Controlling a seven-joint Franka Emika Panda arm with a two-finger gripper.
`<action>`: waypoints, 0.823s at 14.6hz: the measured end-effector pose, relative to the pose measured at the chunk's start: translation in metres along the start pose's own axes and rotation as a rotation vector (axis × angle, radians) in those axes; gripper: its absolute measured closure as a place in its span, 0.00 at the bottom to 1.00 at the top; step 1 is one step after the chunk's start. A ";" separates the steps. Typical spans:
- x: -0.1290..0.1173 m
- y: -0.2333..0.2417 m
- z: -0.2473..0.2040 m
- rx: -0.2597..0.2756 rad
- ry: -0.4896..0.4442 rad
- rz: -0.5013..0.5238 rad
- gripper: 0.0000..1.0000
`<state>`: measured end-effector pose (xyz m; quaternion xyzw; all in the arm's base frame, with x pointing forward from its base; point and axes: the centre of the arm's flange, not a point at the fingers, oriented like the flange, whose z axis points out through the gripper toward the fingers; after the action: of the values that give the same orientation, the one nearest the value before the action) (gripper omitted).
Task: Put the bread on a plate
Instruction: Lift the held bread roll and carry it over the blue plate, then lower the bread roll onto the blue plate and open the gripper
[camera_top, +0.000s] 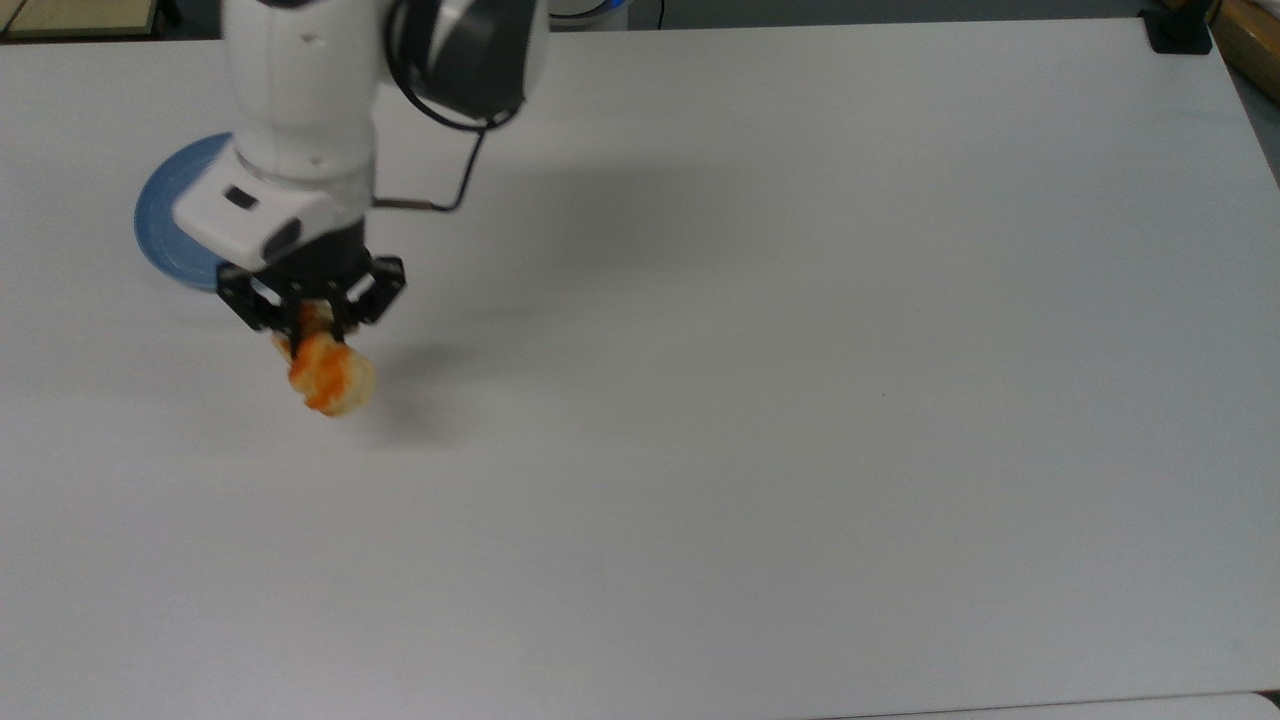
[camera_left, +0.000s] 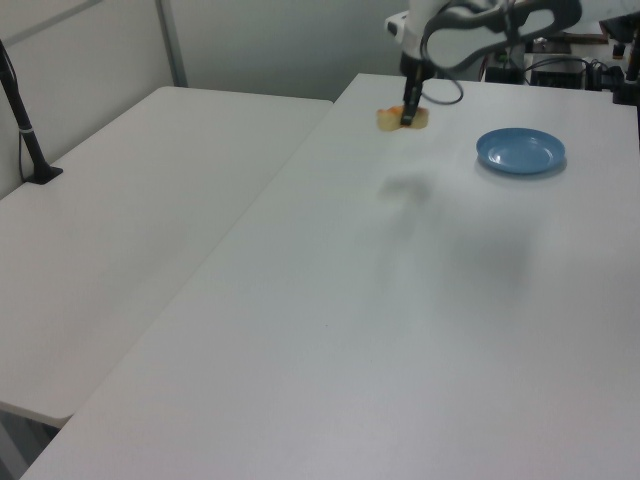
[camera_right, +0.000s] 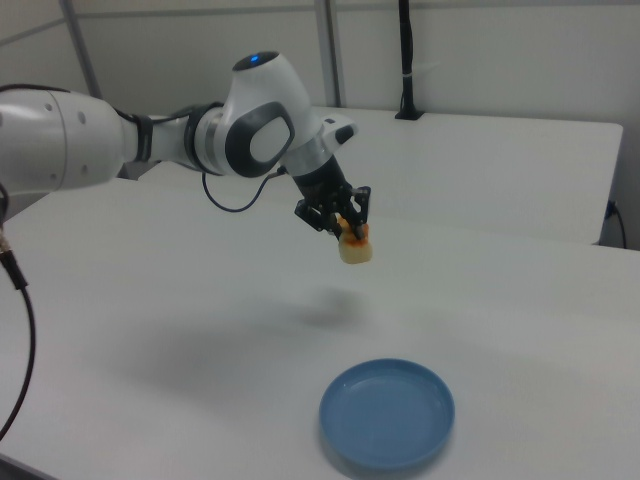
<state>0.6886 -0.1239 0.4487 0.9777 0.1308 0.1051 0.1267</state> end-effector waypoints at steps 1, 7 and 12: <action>-0.012 0.012 -0.009 0.006 -0.019 0.001 0.67; -0.102 0.050 -0.017 0.024 -0.112 0.002 0.67; -0.173 0.062 0.005 0.015 -0.229 -0.007 0.67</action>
<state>0.5406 -0.2317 0.4309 0.9837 0.1199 -0.0085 0.1338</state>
